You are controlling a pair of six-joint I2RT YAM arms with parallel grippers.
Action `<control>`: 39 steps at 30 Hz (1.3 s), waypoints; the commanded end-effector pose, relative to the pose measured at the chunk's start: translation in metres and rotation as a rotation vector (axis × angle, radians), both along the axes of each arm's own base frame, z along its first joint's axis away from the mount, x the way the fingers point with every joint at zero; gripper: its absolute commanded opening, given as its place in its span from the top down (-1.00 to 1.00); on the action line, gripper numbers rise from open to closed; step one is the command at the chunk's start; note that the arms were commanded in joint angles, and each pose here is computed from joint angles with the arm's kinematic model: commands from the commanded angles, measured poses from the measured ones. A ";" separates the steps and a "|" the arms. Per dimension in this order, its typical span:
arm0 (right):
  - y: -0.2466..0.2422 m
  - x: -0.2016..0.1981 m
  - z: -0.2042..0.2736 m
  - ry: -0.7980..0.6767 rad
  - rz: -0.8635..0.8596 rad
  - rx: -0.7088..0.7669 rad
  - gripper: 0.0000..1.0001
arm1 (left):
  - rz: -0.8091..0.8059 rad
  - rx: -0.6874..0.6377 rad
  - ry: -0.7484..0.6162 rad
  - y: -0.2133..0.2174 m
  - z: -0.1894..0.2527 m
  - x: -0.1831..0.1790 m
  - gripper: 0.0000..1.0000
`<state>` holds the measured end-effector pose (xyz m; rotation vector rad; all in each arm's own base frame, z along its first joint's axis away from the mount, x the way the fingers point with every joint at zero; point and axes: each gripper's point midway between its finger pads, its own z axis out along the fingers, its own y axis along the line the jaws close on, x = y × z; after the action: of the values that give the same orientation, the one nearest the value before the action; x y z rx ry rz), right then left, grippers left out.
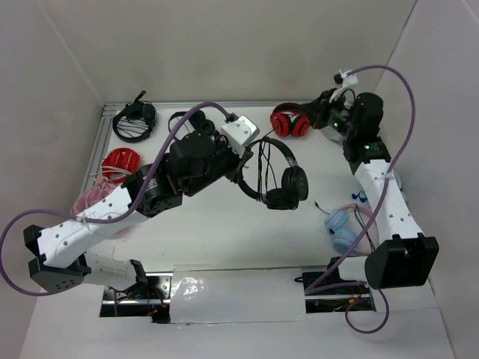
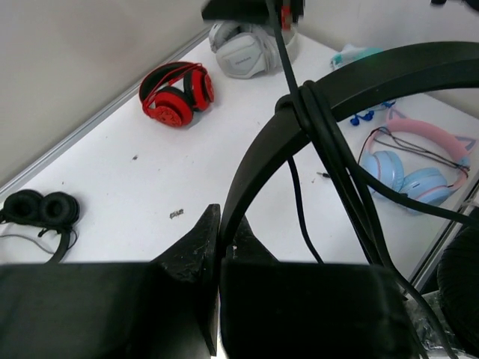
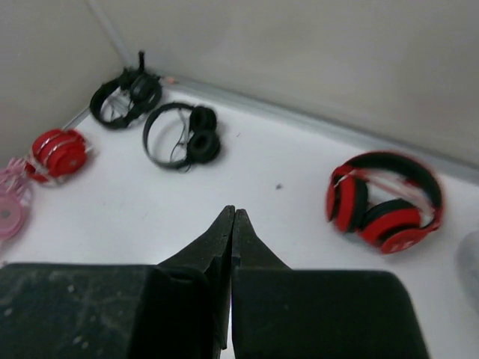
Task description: Wrap the headphones
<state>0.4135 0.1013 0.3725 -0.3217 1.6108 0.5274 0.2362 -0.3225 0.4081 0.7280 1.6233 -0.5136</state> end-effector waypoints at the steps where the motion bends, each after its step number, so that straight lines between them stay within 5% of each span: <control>1: -0.010 0.016 -0.056 0.093 -0.102 0.067 1.00 | -0.021 -0.239 -0.108 0.026 0.091 -0.023 1.00; 5: 0.061 -0.009 -0.103 0.154 0.053 0.079 1.00 | 0.104 -0.280 -0.160 0.028 0.116 0.001 1.00; 15: 0.126 -0.094 -0.209 0.310 0.235 0.178 1.00 | 0.311 -0.313 -0.168 0.038 0.125 0.044 1.00; 25: 0.163 -0.157 -0.222 0.313 0.201 0.228 1.00 | 0.448 -0.364 0.224 0.054 0.046 0.118 1.00; 33: 0.159 -0.169 -0.213 0.345 0.032 0.162 0.95 | 0.644 -0.362 0.360 0.082 -0.003 0.160 1.00; 39: 0.182 -0.204 -0.206 0.444 0.213 0.079 0.96 | 0.803 -0.301 0.402 0.099 -0.048 0.182 1.00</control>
<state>0.2346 0.2852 0.1878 -0.2289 1.8392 0.8842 0.3803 -0.2461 0.3108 -0.0134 2.1932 -0.2962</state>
